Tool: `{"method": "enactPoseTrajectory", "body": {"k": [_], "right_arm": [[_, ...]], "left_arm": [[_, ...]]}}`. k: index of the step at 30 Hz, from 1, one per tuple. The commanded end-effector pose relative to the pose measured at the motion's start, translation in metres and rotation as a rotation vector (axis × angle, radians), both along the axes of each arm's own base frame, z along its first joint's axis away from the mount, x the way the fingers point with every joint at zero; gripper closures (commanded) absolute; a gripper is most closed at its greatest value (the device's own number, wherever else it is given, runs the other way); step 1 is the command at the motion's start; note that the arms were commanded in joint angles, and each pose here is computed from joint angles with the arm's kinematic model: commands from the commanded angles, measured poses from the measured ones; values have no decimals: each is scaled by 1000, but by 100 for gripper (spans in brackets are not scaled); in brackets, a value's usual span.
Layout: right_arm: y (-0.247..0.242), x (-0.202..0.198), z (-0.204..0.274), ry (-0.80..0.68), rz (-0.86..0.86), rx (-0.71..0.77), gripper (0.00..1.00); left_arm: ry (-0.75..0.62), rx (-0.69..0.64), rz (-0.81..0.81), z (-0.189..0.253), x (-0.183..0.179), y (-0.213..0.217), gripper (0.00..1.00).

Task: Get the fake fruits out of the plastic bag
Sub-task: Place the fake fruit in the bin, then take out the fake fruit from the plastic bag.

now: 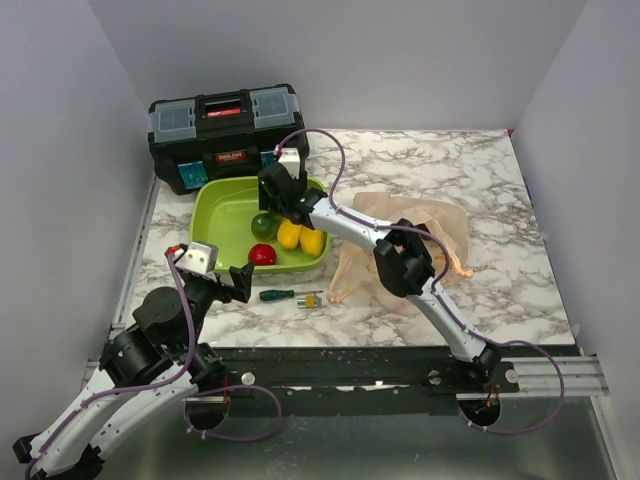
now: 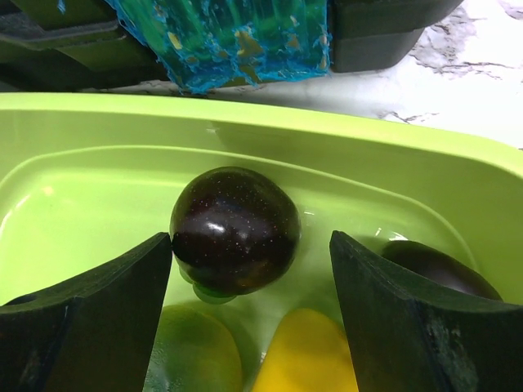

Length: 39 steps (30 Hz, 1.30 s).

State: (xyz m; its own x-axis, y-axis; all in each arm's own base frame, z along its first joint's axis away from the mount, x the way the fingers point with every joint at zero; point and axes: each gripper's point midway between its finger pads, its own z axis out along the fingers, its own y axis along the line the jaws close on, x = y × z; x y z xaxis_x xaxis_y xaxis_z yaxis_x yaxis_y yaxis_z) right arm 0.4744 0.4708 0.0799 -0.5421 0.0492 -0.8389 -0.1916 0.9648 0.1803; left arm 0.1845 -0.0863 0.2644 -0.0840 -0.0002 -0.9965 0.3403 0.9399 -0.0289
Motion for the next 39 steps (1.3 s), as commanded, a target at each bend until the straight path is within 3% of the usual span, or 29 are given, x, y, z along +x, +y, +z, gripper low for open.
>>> {"method": "enactPoseTrajectory", "body": {"k": [1,11,17,24,30,36,39], "right_arm": [[-1,-6,27,-8,23,-11,20],[-18,-58,131,-43,152,81,20],[-61,-104,172,-39,160,123,20],[-121,-180,196,-48,264,237,20],[-179,-241,207,-63,355,265,20],[-237,-266,198,-63,250,256,19],[-258,-269,186,-42,158,247,20]], "left_arm": [[-20,-8,-20,3,-1,-3,1],[-10,0,-41,0,0,-9,1],[4,11,-70,-5,0,-16,1],[55,45,-178,-14,-3,-40,1],[226,90,-313,-23,-7,-76,1],[332,11,-588,-1,-22,-141,1],[412,27,-652,-5,-18,-166,1]]}}
